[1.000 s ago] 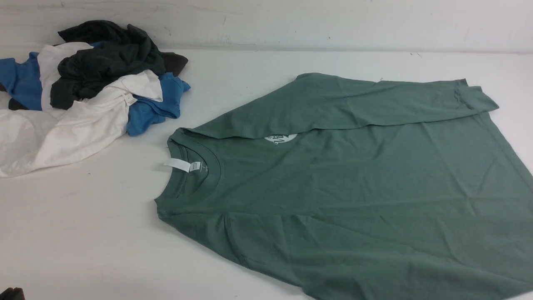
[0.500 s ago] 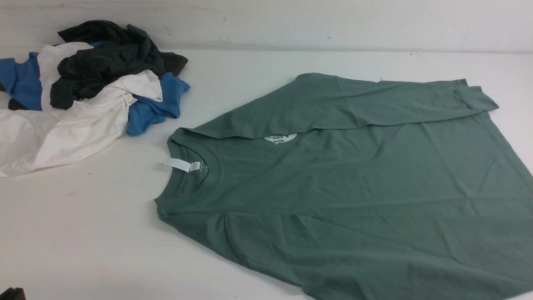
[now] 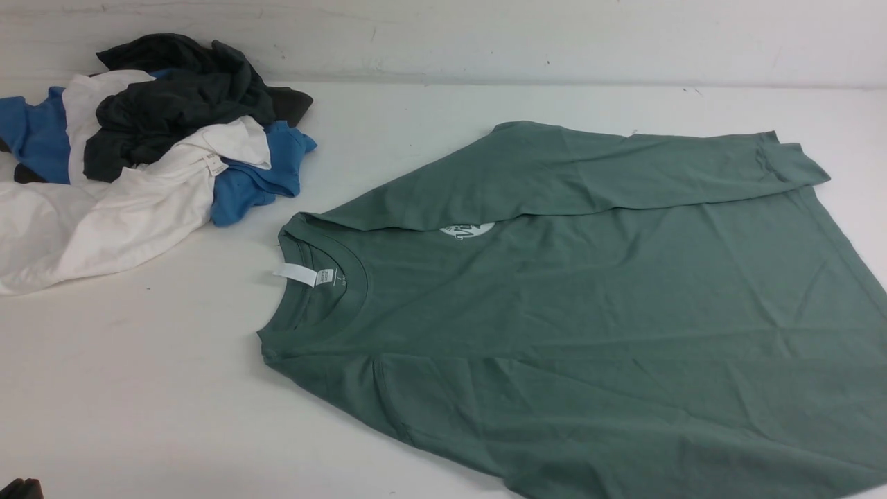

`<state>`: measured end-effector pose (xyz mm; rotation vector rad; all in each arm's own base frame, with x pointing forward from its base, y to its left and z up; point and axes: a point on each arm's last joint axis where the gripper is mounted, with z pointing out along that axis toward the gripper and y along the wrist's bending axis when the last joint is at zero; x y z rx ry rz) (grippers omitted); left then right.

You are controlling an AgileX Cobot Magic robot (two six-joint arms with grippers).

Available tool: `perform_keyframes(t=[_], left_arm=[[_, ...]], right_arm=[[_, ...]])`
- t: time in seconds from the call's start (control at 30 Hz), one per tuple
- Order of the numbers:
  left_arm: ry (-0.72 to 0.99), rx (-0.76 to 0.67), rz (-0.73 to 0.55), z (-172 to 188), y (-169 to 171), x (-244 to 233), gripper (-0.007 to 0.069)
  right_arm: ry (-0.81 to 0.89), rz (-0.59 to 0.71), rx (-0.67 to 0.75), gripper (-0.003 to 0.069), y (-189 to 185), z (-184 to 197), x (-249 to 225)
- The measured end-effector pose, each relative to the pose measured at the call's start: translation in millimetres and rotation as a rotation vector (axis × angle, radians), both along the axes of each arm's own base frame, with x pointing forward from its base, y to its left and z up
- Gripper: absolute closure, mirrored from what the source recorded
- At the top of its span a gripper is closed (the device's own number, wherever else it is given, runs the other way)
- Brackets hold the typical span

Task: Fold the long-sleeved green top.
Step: Hold the cuff closest to the cuff with your right arm

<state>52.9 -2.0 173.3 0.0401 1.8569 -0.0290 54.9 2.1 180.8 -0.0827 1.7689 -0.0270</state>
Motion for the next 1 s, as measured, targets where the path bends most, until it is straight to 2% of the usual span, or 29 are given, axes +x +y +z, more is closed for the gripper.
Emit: perform_keyframes(t=[0.13,0.37,0.5,0.6,0.73,0.77,0.83,0.87,0.93,1.0], left_arm=[[0.000,0.000,0.000,0,0,0,0.0629],[0.000,0.000,0.000,0,0,0,0.0629],[0.000,0.000,0.000,0,0,0,0.0629],[0.000,0.000,0.000,0,0,0,0.0629],[0.000,0.000,0.000,0,0,0,0.0629],[0.000,0.000,0.000,0,0,0,0.0629],[0.000,0.000,0.000,0,0,0,0.0629],[0.000,0.000,0.000,0,0,0,0.0629],[0.000,0.000,0.000,0,0,0,0.0629],[0.000,0.000,0.000,0,0,0,0.0629]], right_arm=[[-0.010,-0.002,0.031,0.0673,0,1,0],[-0.081,-0.030,0.743,0.0673,7,11,1],[-0.106,-0.040,0.971,0.0673,7,16,2],[-0.122,-0.041,0.993,0.0673,6,17,2],[-0.211,-0.003,0.881,0.0673,5,41,-2],[-0.288,0.020,0.837,0.0673,4,64,-6],[-0.340,0.030,0.804,0.0673,3,82,-9],[-0.385,0.042,0.757,0.0673,2,106,-11],[-0.375,0.064,0.686,0.0673,5,137,-6],[-0.255,0.102,0.607,0.0673,12,156,11]])
